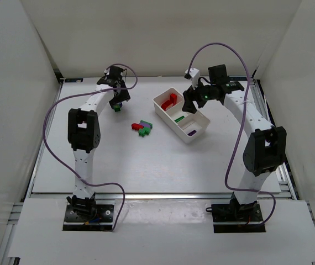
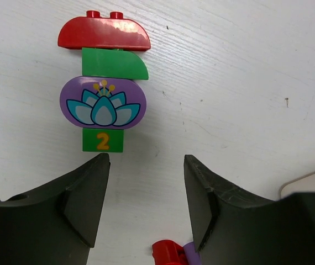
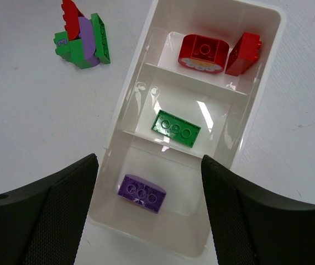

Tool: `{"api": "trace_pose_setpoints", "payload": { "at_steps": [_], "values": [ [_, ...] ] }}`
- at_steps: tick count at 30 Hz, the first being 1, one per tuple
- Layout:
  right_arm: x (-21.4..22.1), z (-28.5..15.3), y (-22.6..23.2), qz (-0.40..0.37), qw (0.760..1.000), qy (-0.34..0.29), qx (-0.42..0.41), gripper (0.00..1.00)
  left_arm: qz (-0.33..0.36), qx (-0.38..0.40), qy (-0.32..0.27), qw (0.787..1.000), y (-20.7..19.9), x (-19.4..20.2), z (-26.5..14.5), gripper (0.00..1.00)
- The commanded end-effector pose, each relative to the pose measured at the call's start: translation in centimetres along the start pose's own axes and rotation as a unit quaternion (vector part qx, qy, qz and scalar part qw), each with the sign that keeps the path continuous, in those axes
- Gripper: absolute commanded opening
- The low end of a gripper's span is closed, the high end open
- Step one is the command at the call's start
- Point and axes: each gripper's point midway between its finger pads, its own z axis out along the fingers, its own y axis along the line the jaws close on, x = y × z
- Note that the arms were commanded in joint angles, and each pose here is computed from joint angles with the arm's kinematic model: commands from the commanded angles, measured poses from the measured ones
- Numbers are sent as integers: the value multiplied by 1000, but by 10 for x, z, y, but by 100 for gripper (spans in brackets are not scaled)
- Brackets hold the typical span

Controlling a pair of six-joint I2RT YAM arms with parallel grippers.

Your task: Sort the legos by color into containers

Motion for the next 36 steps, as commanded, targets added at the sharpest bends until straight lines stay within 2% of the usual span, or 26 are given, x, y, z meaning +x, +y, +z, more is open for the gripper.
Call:
{"api": "trace_pose_setpoints", "payload": {
  "at_steps": [1,12,24,31,34,36],
  "values": [
    [-19,-7,-3,-14,1000,-20,11,79,-5,-5,-19,1000,2,-17,-8,67],
    [-21,-4,-6,-14,1000,-21,11,79,2,-25,-16,1000,11,-15,-4,76],
    [-17,-1,-6,-10,1000,-17,9,79,8,-62,7,998,45,-4,24,75],
    [-18,2,-10,-9,1000,-16,12,79,17,-54,23,998,48,5,39,71],
    [-18,4,-11,-8,1000,-15,11,79,25,-42,30,998,44,9,44,67],
    [-18,4,-10,-6,1000,-17,10,79,28,-31,28,999,40,8,47,61]
  ]
}}
